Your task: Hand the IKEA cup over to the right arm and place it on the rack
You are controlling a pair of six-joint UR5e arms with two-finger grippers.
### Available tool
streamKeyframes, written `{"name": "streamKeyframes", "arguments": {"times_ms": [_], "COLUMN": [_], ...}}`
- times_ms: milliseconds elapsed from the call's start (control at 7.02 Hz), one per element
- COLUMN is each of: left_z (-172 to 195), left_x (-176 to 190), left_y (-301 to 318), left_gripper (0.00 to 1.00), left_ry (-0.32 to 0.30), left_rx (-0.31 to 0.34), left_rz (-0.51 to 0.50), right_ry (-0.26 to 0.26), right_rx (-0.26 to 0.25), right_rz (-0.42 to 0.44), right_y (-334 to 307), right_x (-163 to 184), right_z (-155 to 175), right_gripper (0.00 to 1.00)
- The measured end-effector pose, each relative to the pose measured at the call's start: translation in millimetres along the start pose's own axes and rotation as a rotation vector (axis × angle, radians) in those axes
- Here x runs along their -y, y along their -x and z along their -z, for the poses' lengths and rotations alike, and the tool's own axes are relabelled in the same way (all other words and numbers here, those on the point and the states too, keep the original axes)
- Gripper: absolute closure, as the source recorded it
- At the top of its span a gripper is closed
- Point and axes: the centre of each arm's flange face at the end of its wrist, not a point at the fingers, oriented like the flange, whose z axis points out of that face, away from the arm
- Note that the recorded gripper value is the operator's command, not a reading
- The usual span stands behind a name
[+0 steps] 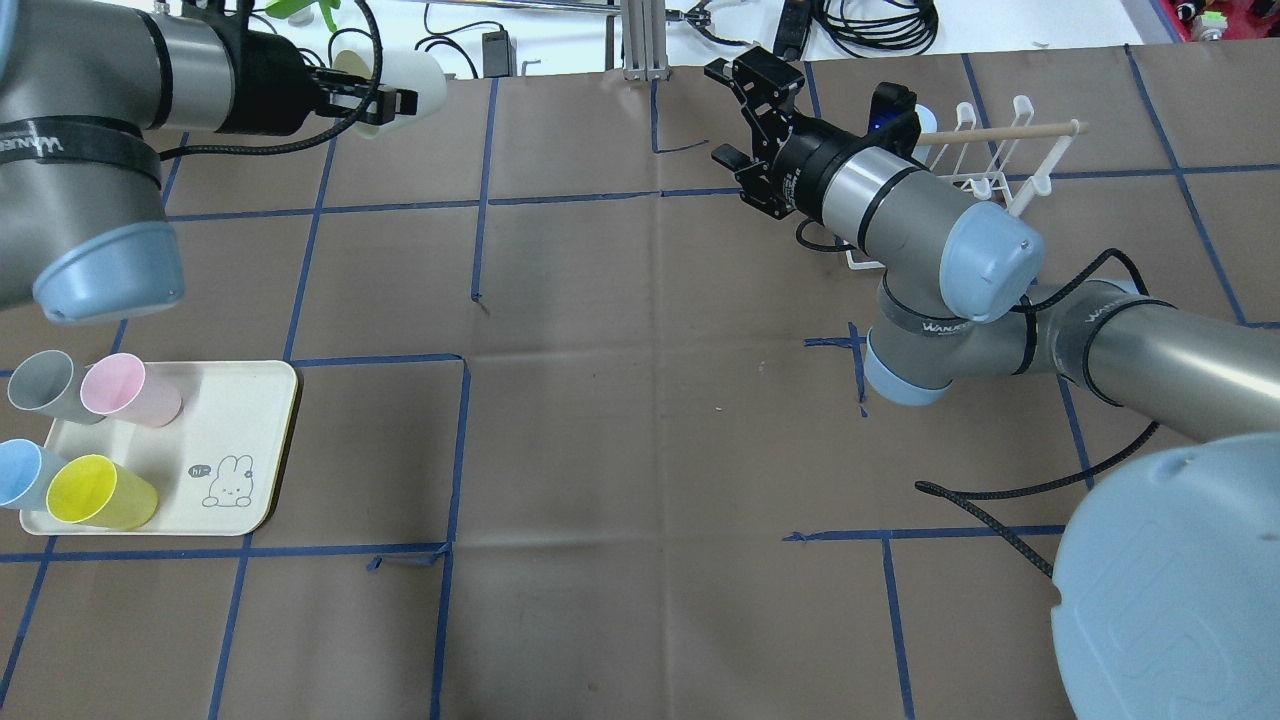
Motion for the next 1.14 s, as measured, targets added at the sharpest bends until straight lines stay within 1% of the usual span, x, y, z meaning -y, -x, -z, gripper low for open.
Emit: {"name": "streamKeyframes", "arguments": {"times_ms": [285, 427, 569, 712, 854, 997, 1139], "left_z": [-24, -37, -55, -68, -74, -78, -81], "left_x": [-43, -59, -69, -75, -76, -76, -76], "left_y": [-27, -41, -56, -70, -83, -94, -104], "left_gripper": [1.00, 1.00, 1.00, 1.00, 1.00, 1.00, 1.00], "left_ry": [-0.136, -0.193, -0.235, -0.268, -0.286, -0.290, -0.289], "left_rx": [-0.067, -0.089, -0.107, -0.123, -0.136, -0.146, -0.149], "left_rz": [-0.100, -0.158, -0.211, -0.233, -0.233, -0.233, -0.241], "right_ry": [-0.002, -0.003, -0.002, 0.003, 0.010, 0.016, 0.006], "right_rx": [0.000, 0.002, 0.002, 0.000, -0.001, -0.002, -0.006], "right_rz": [0.002, 0.007, 0.008, 0.004, 0.005, 0.002, -0.013], "right_y": [3, 4, 5, 4, 3, 3, 1], "right_x": [-1, -2, -3, -6, -13, -19, -26], "right_z": [1, 2, 2, 0, -2, -4, -7], "right_gripper": [0.00, 0.00, 0.00, 0.00, 0.01, 0.00, 0.00]}}
